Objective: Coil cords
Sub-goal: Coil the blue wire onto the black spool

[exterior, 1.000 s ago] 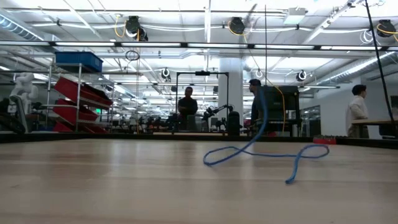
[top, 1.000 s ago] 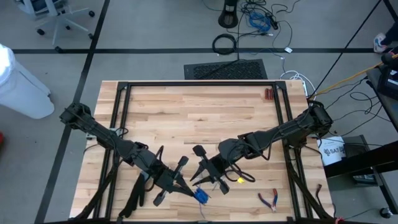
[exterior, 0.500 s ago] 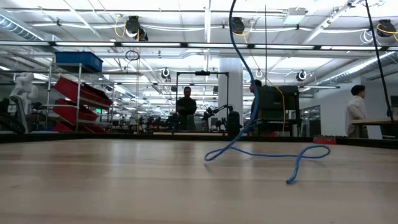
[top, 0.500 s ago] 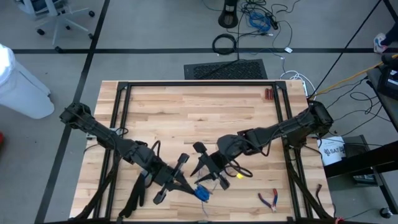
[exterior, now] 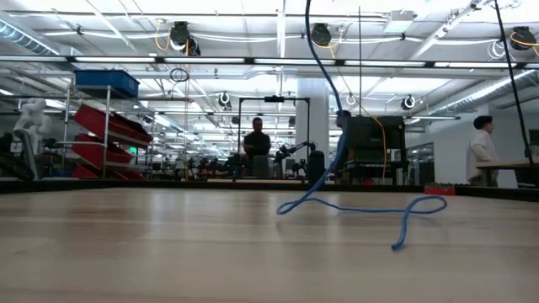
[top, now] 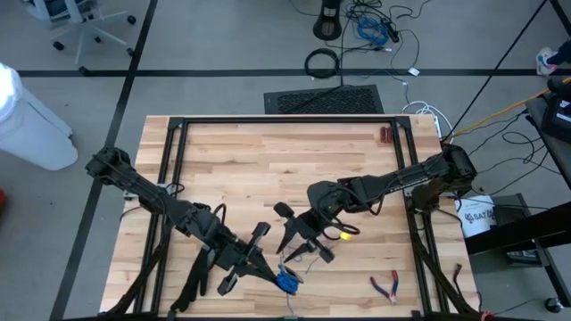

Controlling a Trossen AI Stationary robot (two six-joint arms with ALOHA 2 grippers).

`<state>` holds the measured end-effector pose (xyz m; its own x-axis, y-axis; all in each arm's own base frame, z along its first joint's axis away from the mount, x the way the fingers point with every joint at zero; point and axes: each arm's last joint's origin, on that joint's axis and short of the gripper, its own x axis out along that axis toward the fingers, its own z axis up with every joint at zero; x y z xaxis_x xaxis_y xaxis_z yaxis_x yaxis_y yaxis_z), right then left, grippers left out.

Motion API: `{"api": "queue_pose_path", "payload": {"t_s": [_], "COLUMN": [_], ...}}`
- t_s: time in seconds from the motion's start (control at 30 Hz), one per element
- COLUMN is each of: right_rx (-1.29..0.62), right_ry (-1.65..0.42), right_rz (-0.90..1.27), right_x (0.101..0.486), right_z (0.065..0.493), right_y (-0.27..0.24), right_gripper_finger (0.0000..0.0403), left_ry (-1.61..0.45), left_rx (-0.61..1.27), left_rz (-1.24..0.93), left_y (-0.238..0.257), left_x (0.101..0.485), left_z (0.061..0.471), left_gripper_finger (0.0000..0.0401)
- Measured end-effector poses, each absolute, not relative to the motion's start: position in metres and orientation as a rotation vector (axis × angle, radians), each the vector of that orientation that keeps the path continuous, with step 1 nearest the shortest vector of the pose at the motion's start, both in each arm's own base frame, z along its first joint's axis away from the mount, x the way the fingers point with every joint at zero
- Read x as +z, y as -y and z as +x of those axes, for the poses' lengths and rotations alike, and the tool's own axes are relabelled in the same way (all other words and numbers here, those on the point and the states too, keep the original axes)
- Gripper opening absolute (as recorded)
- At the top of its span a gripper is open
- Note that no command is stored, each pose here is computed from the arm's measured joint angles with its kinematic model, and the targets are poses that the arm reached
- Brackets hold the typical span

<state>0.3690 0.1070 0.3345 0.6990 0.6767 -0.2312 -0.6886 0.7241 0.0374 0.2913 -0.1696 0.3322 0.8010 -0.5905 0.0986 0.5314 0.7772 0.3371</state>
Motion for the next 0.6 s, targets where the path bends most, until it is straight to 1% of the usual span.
{"api": "queue_pose_path", "payload": {"t_s": [0.2, 0.43, 0.6], "right_rx": [0.777, 0.784, 0.736], "right_ry": [-0.262, -0.232, -0.267], "right_rz": [-0.054, -0.044, -0.018], "right_x": [0.317, 0.292, 0.280], "right_z": [0.378, 0.398, 0.405], "right_y": [-0.119, -0.131, -0.132], "right_gripper_finger": [0.0112, 0.0112, 0.0104], "left_ry": [0.281, 0.344, 0.359], "left_rx": [-0.619, -0.613, -0.618], "left_rz": [0.310, 0.341, 0.341], "left_y": [0.173, 0.176, 0.178], "left_x": [0.339, 0.343, 0.344], "left_z": [0.288, 0.286, 0.284], "left_gripper_finger": [0.0000, 0.0000, 0.0000]}}
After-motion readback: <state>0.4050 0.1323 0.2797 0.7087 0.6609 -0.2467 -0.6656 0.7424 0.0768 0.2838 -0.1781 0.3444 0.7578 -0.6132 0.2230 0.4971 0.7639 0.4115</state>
